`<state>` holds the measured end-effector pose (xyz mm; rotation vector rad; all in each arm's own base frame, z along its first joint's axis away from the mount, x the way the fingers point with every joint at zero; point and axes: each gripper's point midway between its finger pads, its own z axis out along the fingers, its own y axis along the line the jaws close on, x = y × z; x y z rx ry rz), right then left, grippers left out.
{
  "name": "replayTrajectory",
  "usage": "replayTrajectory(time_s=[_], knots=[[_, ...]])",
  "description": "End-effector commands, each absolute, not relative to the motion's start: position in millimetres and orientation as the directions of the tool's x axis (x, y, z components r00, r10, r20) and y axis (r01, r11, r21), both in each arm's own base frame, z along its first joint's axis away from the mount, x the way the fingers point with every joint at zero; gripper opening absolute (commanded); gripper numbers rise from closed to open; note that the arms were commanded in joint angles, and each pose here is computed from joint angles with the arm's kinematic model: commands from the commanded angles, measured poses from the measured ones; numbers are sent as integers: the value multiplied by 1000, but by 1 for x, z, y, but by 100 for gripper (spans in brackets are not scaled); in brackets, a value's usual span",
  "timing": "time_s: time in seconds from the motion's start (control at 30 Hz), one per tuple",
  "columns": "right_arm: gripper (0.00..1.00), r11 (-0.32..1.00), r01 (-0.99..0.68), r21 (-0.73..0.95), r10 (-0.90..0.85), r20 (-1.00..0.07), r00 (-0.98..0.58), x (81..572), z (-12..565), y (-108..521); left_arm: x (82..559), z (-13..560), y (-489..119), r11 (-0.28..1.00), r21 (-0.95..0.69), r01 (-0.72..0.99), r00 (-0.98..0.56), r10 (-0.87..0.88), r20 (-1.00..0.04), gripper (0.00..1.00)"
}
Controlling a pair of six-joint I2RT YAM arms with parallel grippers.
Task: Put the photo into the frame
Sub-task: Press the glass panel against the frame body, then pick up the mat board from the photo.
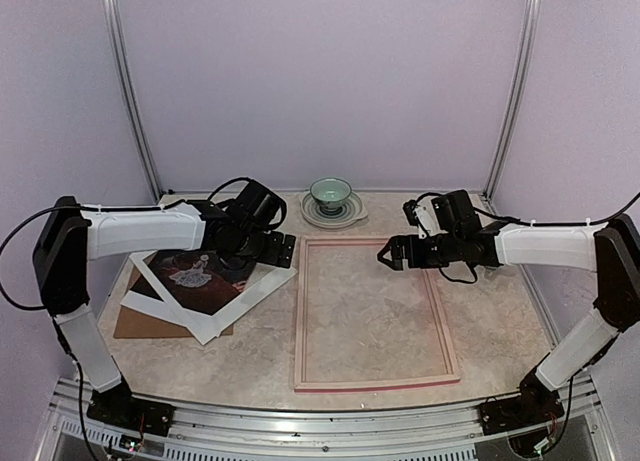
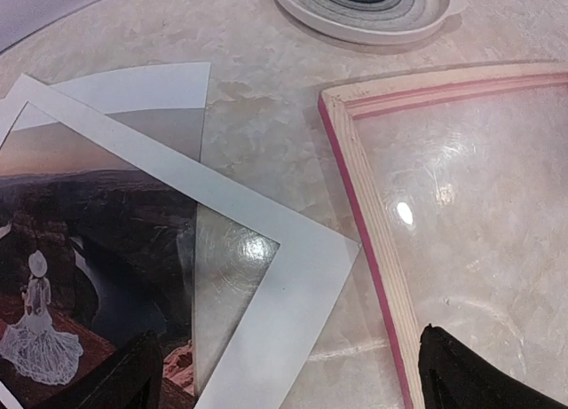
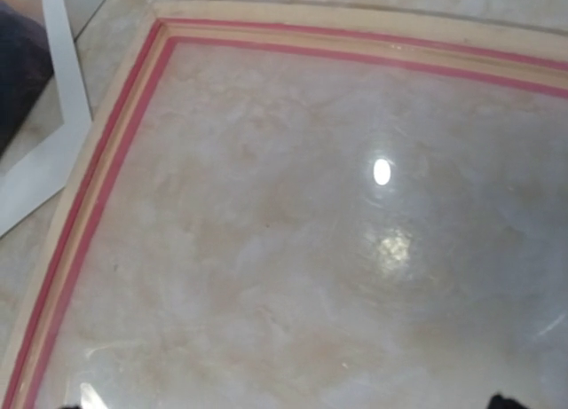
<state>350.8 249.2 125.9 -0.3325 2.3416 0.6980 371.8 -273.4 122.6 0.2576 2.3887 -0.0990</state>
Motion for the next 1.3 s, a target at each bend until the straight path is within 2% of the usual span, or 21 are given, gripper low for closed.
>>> replayTrajectory(time_s=[0.0, 0.13, 0.23, 0.47, 0.63, 0.77, 0.93, 1.07, 1.27], knots=[[99, 797, -445, 408, -61, -679, -731, 350, 130, 260, 363, 104, -285, 894, 43, 446, -729, 390, -563, 99], [99, 793, -460, 399, -68, -692, -719, 351, 139, 261, 363, 89, -284, 863, 16, 506, -736, 441, -514, 99], [99, 793, -474, 383, -80, -706, -704, 351, 146, 260, 370, 78, -270, 875, 18, 484, -764, 433, -478, 99], [99, 777, -529, 341, -106, -757, -644, 354, 171, 262, 398, 95, -255, 905, -46, 424, -778, 337, -530, 99], [99, 765, -572, 295, -160, -774, -613, 368, 190, 271, 399, 83, -256, 892, -35, 451, -764, 366, -531, 99], [99, 719, -600, 351, -110, -794, -597, 375, 199, 275, 409, 87, -248, 898, -56, 437, -757, 333, -562, 99], [99, 682, -605, 411, -97, -769, -632, 369, 173, 277, 423, 106, -234, 899, -182, 399, -771, 221, -597, 99], [99, 656, -581, 482, -94, -711, -697, 363, 154, 284, 433, 129, -209, 938, -152, 311, -753, 146, -641, 99], [99, 666, -605, 436, -33, -794, -607, 387, 173, 302, 426, 162, -181, 989, -19, 144, -715, 91, -693, 99]])
